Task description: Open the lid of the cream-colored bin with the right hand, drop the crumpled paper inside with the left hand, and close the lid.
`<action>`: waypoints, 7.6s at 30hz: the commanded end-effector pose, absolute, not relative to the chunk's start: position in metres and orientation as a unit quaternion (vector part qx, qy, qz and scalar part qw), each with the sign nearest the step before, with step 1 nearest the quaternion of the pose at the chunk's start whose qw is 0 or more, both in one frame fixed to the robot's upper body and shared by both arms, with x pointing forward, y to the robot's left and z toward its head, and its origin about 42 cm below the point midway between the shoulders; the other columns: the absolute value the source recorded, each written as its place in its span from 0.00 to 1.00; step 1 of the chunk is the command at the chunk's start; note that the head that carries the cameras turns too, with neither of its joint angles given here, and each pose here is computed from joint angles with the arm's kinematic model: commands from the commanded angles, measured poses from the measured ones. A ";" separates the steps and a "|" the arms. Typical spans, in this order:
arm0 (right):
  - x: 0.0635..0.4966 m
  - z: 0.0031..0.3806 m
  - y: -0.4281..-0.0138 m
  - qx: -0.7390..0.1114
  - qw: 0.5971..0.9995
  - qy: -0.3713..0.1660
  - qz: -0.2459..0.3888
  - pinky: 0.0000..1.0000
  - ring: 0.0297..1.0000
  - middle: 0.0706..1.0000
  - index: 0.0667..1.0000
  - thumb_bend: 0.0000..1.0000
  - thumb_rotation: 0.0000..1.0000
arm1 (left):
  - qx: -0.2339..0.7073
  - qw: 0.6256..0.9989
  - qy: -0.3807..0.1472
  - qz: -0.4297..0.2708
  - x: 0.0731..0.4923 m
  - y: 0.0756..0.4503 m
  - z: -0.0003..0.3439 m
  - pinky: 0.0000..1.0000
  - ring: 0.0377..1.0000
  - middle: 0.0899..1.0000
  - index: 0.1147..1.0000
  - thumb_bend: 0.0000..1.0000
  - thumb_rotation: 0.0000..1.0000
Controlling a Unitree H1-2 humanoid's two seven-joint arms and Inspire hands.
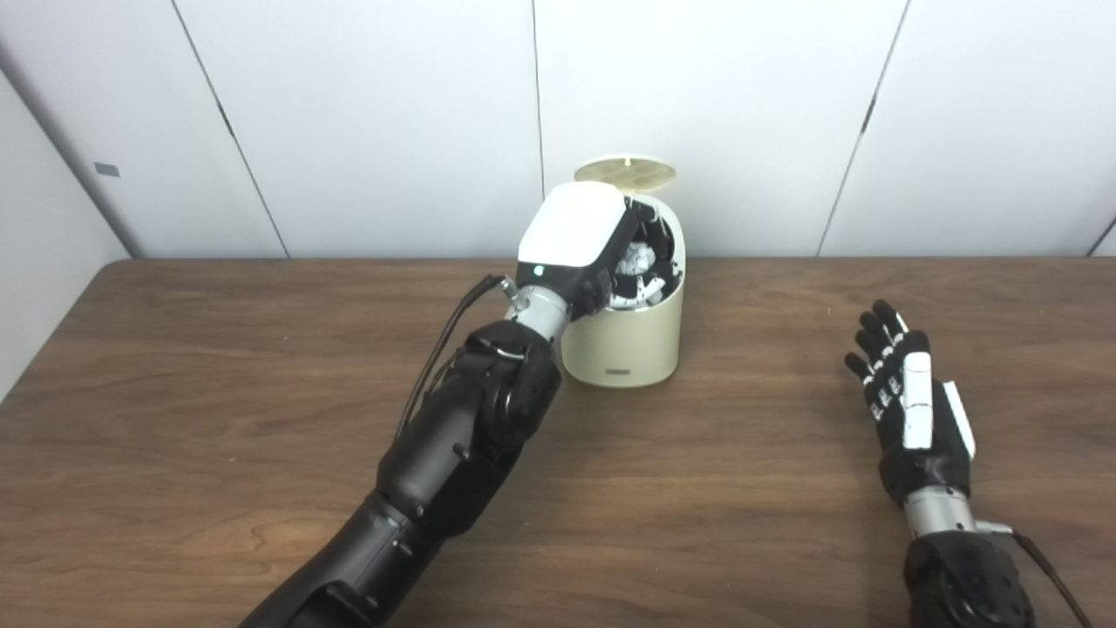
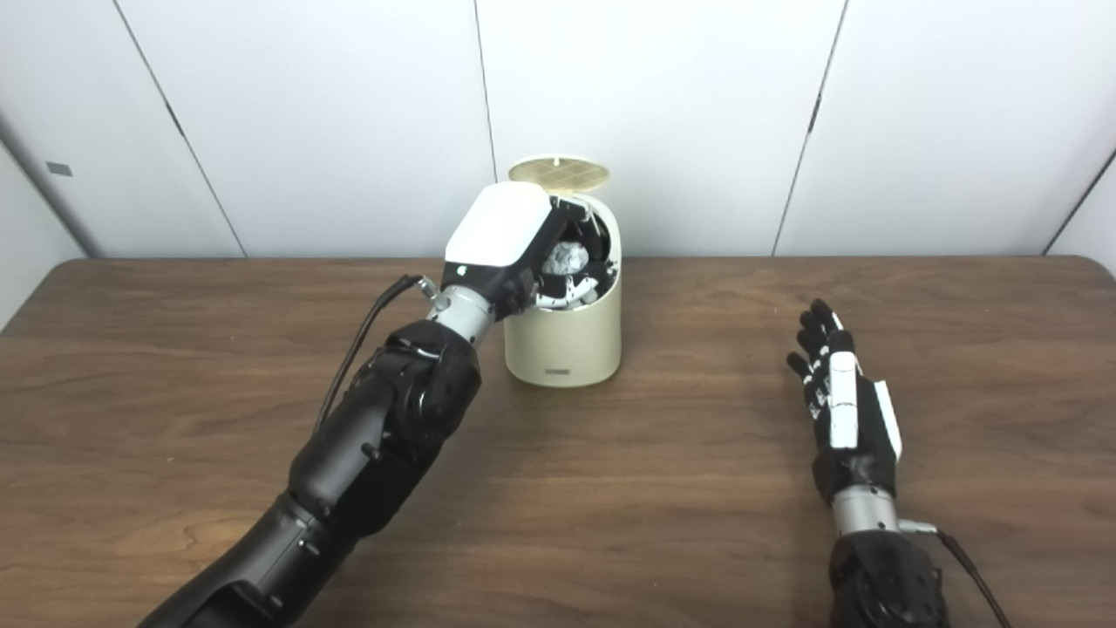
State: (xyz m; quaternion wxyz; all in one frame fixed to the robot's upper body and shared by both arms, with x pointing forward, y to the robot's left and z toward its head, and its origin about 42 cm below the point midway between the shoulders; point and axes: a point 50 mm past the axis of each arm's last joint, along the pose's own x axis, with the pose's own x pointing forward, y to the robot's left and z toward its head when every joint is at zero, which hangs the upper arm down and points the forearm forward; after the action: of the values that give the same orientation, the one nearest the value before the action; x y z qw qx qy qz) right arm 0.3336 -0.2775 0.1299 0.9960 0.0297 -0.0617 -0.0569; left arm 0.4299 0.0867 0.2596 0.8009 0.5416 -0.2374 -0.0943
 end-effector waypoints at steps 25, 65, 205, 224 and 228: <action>0.330 0.148 -0.269 0.004 0.996 -0.084 -0.033 0.87 0.87 0.80 0.86 0.58 1.00 | 0.575 0.763 -0.295 -0.029 0.439 0.094 0.269 0.37 0.50 0.55 0.40 0.47 0.00; 0.332 0.148 -0.266 0.010 0.996 -0.078 -0.034 0.90 0.86 0.77 0.87 0.54 1.00 | 0.482 0.809 -0.336 -0.005 0.433 0.100 0.270 0.33 0.43 0.46 0.35 0.47 0.00; 0.405 0.311 -0.244 -0.225 0.947 -0.226 0.042 0.91 0.94 0.92 0.89 0.61 1.00 | 0.009 0.999 -0.048 0.021 0.320 0.248 0.121 1.00 1.00 1.00 1.00 0.44 0.96; 0.432 0.353 -0.197 -0.363 0.894 -0.251 0.077 0.81 0.88 0.91 0.89 0.58 1.00 | -0.012 0.998 -0.048 0.027 0.318 0.246 0.106 1.00 1.00 1.00 1.00 0.44 1.00; 0.434 0.358 -0.192 -0.398 0.873 -0.266 0.094 0.83 0.90 0.91 0.90 0.54 1.00 | -0.014 0.998 -0.047 0.028 0.319 0.247 0.106 1.00 1.00 1.00 1.00 0.46 1.00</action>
State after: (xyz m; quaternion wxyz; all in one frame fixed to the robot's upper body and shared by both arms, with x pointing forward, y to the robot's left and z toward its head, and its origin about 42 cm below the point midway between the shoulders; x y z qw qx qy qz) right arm 0.4319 -0.1927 0.3275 0.8926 -0.3820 -0.2158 0.1039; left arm 0.3218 0.2485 0.1154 0.9982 -0.0095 -0.0527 0.0264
